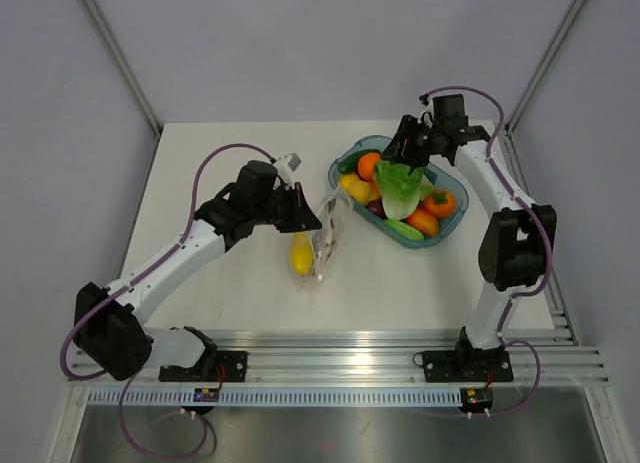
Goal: Place the food in the zip-top bag and seal the zipper
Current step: Adjust the fake vegetable in the bin.
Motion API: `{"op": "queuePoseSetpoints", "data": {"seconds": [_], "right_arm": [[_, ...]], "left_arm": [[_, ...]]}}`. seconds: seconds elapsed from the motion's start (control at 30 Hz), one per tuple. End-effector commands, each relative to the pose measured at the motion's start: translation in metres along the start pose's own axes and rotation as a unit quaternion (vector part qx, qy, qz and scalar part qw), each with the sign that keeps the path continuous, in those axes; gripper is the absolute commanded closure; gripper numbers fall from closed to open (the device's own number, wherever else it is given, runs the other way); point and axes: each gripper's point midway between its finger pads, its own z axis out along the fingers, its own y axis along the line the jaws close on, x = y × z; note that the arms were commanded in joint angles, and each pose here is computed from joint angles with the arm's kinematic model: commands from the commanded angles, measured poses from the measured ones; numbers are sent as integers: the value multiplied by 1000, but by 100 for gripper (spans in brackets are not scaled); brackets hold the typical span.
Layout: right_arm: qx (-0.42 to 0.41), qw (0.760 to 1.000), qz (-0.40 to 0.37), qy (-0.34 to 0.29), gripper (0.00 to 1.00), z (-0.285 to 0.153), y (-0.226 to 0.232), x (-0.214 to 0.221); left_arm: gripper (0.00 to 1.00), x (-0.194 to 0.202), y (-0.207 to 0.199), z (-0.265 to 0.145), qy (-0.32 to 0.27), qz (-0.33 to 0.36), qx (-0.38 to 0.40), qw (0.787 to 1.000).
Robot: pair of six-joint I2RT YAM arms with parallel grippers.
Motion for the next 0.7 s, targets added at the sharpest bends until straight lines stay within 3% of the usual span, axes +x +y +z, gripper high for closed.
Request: {"op": "queuePoseSetpoints", "data": {"seconds": [0.0,0.17,0.4,0.67], "right_arm": [[-52,998,-27,-27,42,3,36,-18],[-70,996,-41,-45,33,-8,54,-30],[-69,987,-85,-121,19,-66,87,-65],[47,984,-94,-147,18,-98,43,-45]], "left_arm": [[100,-3,-5,-10,-14,17,4,1000],[100,-5,-5,-9,-13,17,1,1000],[100,-10,-10,-10,-18,14,6,1000],[100,-15,-13,-11,-22,18,5,1000]]}}
